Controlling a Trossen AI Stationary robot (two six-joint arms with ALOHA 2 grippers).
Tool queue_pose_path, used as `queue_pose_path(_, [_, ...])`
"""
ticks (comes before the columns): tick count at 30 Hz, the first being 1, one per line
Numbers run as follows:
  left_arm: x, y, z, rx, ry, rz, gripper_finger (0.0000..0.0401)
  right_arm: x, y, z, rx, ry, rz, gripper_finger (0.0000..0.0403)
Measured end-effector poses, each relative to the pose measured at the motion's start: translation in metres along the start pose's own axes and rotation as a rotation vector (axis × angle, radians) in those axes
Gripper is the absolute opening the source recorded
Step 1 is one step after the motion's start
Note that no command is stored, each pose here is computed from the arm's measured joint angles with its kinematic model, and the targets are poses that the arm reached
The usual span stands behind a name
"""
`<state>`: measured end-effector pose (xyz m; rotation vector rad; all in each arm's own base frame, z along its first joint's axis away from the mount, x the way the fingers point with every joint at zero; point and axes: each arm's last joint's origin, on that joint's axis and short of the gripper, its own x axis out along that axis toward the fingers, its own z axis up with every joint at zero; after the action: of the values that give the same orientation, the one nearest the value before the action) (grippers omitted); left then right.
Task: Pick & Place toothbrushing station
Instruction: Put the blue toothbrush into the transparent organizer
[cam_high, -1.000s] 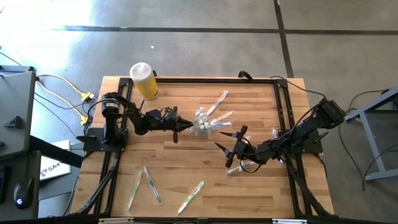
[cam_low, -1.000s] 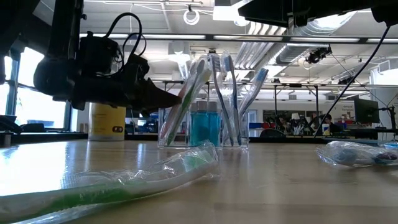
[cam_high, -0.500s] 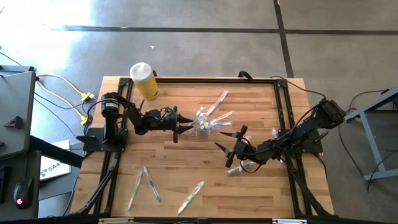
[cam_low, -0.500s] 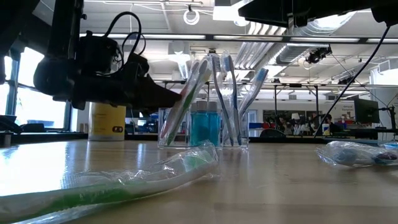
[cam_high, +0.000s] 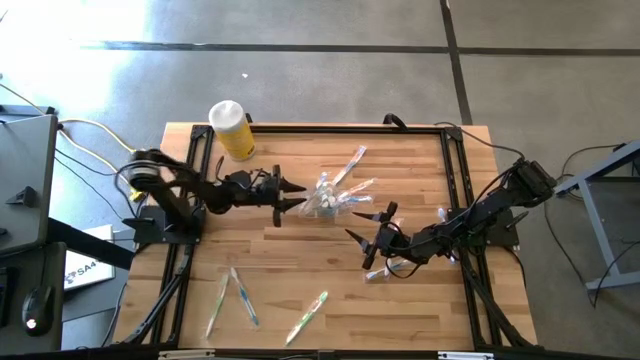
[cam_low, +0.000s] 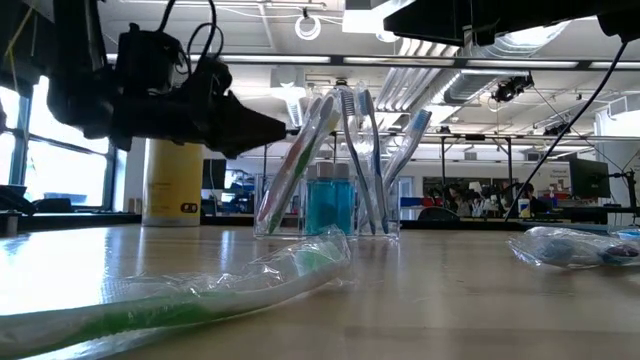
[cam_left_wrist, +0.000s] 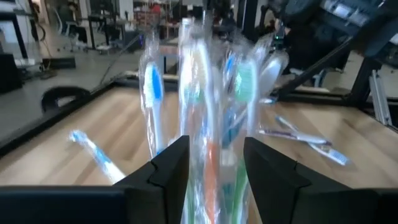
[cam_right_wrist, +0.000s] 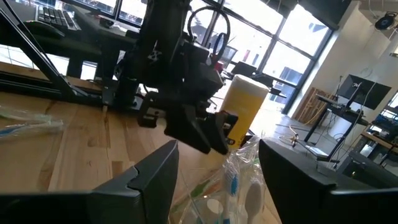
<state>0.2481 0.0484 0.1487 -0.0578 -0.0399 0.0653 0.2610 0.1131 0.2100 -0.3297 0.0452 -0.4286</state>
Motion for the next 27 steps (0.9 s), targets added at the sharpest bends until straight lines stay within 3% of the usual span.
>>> queue_pose_path(6, [-0.014,-0.009,0.023,-0.029,0.140,-0.025,0.0150,0.000,0.001,-0.002,-0.021,0.016,0.006,0.0215])
queue_pose_path(17, [-0.023,-0.092,0.091,-0.074,0.799,-0.155,0.0150,0.000,0.001,-0.003,-0.024,0.020,0.007,0.0215])
queue_pose_path(21, [-0.028,-0.115,0.105,-0.315,0.920,-0.093,0.0150,0.000,0.001,-0.003,-0.001,0.019,0.009,0.0215])
queue_pose_path(25, [-0.036,-0.130,0.104,-0.660,0.988,0.061,0.0150,0.000,0.001,-0.003,0.001,0.017,0.014,0.0215])
queue_pose_path(27, [-0.040,-0.137,0.099,-0.735,0.994,0.140,0.0150,0.000,0.001,-0.003,0.002,0.016,0.014,0.0215])
